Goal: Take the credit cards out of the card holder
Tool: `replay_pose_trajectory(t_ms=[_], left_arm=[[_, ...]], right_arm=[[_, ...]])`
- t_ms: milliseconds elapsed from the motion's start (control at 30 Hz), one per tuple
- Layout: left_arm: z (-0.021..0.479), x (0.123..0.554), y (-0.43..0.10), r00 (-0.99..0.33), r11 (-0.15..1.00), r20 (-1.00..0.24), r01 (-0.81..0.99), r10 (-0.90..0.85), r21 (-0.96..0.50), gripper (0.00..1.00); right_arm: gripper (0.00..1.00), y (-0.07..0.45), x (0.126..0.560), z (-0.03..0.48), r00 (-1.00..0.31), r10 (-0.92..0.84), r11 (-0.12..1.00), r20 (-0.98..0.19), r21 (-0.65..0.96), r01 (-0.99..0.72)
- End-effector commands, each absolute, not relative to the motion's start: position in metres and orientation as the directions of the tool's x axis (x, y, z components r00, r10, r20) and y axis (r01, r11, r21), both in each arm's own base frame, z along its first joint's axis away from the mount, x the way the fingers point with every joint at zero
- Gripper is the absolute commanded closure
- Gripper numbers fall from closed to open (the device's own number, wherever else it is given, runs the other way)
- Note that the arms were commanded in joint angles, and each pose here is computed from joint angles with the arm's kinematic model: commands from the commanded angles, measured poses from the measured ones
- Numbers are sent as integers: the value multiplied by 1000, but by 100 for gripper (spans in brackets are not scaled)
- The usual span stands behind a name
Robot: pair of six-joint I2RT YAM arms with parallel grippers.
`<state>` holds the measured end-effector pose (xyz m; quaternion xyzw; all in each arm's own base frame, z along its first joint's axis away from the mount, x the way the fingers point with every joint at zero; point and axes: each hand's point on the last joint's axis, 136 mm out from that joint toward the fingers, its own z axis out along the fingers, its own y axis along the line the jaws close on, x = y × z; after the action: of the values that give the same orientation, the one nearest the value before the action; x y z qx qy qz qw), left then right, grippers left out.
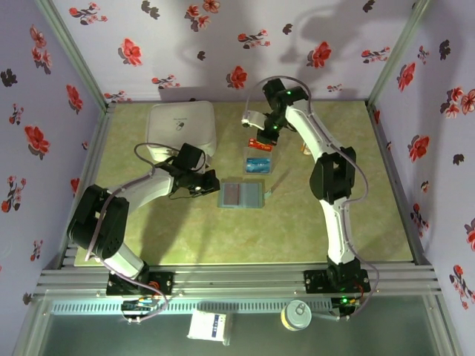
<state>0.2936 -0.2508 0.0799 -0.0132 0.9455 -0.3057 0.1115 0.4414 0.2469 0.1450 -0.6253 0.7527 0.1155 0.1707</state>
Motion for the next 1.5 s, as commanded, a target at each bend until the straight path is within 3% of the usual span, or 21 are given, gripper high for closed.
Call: replay_pose_trajectory(t_ms=[0, 500, 667, 1033, 1467], left_arm=[[71, 293, -244, -979, 829, -176, 11, -105, -560, 99], [62, 293, -238, -983, 839, -151, -9, -109, -544, 100], [62, 294, -238, -982, 838, -150, -14, -114, -545, 100], [66, 296, -240, -982, 837, -155, -6, -108, -547, 100], [59, 297, -240, -985, 843, -137, -18, -109, -537, 100]], right_arm=[[100, 245, 432, 135, -151, -910, 154, -387, 22, -988], [100, 250, 420, 90, -174, -915, 123, -364, 160, -979], [100, 247, 424, 95, -169, -922, 131, -350, 129, -983], [100, 245, 436, 160, -103, -905, 126, -412, -30, -992], [100, 244, 446, 121, -79, -928, 91, -364, -15, -996]])
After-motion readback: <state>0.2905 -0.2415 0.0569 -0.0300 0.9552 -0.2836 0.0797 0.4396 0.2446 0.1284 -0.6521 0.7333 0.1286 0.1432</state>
